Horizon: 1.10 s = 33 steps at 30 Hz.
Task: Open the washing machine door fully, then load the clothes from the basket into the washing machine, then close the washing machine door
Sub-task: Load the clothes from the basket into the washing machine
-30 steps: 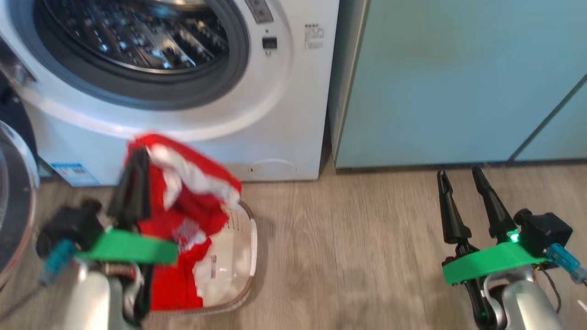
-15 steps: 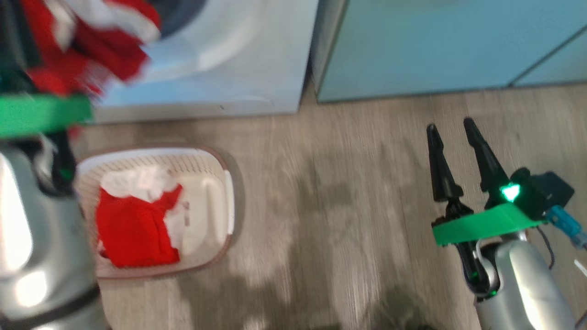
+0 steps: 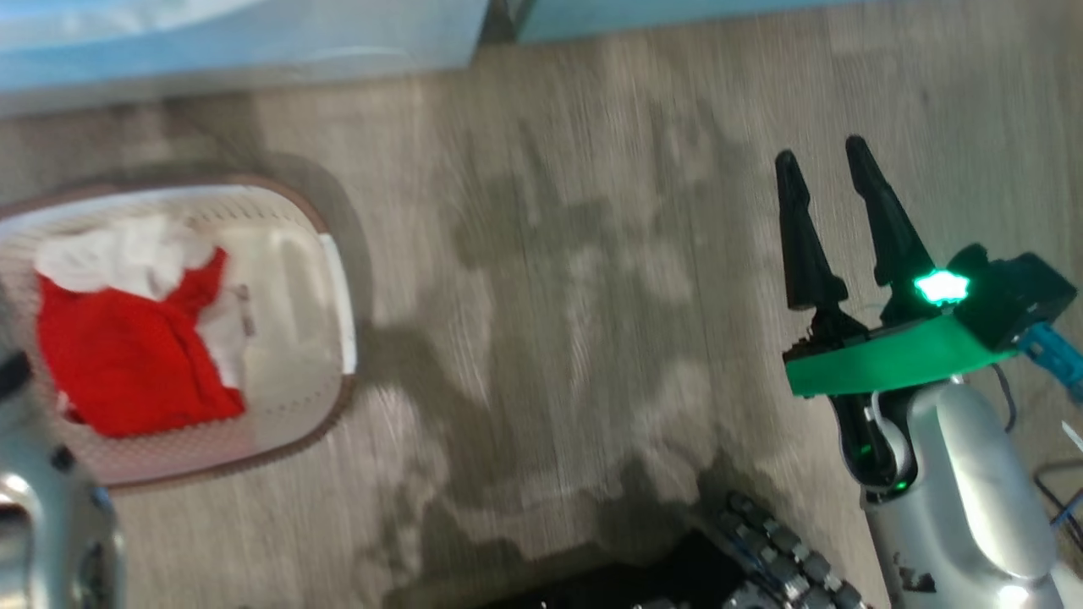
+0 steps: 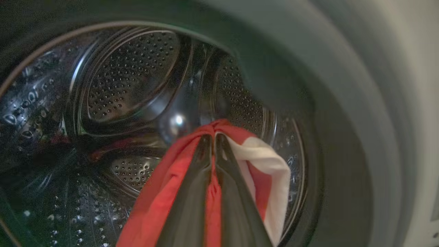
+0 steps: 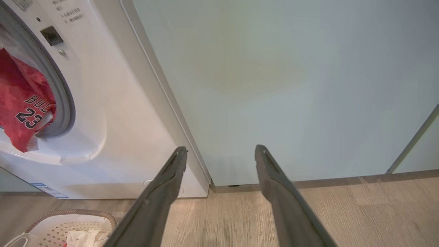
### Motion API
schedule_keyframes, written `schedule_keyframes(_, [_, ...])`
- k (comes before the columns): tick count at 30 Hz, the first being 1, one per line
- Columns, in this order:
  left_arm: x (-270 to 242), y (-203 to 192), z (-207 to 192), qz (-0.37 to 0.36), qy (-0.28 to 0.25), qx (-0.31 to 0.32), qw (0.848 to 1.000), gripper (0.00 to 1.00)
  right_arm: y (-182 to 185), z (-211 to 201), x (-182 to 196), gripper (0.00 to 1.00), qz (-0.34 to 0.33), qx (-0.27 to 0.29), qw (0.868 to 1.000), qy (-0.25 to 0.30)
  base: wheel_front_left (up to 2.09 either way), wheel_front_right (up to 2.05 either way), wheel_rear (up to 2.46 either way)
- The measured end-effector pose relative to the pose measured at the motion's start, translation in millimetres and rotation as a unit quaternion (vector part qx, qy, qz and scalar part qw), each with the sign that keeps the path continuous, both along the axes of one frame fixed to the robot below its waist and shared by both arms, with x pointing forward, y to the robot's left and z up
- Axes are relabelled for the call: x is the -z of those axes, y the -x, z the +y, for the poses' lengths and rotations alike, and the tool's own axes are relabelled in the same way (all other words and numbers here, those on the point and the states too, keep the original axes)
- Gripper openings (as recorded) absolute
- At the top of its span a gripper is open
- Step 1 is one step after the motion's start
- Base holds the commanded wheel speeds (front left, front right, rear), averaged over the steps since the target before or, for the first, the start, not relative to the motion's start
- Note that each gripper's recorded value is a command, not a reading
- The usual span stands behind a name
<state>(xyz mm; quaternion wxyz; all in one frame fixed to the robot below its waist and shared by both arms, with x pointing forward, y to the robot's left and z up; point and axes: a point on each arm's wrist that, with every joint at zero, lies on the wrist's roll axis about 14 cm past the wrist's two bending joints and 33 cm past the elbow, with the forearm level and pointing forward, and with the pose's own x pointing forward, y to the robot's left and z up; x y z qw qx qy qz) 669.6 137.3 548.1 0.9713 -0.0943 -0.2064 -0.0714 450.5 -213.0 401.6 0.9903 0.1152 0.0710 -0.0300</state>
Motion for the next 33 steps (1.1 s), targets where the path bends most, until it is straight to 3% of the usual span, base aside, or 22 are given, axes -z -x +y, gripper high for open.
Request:
schedule_keyframes(8, [61.5,-48.2,-9.2,0.040,-0.029,0.020,0.999,0.00,-7.0,-3.8,38.4,1.00,0.040,0.004,0.999,-0.007,0.00,0.00,0.00])
schedule_keyframes(16, [108.6,-94.6,0.3,0.084,-0.115,0.024,0.990,0.00,-9.3,-2.1,65.5,1.00,0.069,0.000,0.998,-0.012,0.00,0.00,0.00])
schedule_keyframes(21, [103.4,-116.8,-4.3,0.079,-0.147,0.028,0.986,0.00,-6.2,-2.2,70.8,1.00,0.079,0.001,0.997,-0.015,0.00,0.00,0.00])
schedule_keyframes(28, [14.6,-127.7,11.0,-0.046,-0.095,-0.023,0.994,0.00,-10.3,-7.6,72.7,1.00,0.078,0.005,0.997,-0.012,0.00,0.00,0.00])
schedule_keyframes(33, [56.8,-122.4,-1.0,0.000,-0.107,-0.004,0.994,0.00,-11.8,-6.1,72.5,1.00,0.077,0.003,0.997,-0.013,0.00,0.00,0.00])
